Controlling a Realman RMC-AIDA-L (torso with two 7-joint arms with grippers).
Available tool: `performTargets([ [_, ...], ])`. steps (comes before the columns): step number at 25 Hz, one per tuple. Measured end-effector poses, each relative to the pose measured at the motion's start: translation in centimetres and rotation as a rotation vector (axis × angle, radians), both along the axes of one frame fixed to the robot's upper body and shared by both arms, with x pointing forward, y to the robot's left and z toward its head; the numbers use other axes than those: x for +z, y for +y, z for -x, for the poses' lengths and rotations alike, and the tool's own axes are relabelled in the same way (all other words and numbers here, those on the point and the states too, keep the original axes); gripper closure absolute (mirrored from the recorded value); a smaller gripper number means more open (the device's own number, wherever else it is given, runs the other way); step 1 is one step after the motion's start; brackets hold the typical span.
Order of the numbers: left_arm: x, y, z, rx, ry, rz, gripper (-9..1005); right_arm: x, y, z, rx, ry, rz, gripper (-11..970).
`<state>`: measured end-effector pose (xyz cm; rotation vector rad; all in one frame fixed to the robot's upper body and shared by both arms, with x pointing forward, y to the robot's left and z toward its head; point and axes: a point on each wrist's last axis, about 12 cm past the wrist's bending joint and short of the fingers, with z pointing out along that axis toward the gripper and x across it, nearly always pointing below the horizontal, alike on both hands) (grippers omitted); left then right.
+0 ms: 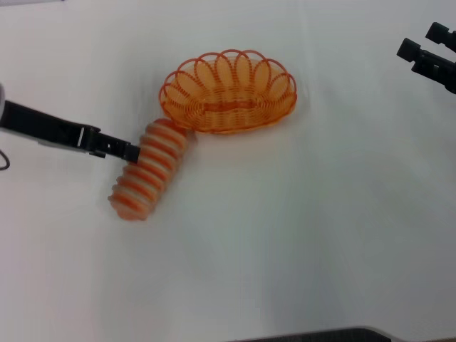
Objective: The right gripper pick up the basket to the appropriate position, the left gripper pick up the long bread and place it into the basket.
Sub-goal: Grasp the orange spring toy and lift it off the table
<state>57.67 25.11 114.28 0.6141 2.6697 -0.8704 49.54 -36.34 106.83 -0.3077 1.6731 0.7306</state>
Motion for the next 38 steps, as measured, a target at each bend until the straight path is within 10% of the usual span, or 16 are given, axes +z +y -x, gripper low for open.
performTargets([
  [16,0.8,-5.9,-1.6,-0.042,-0.002,-0.263,243,0.2,-0.5,-1.2,-0.041,0.014,0.028,29],
  [38,-0.5,-8.0,-1.5,-0.055,-0.008,-0.322,244,0.3,-0.5,-2.2,-0.052,0.034,0.052,29],
])
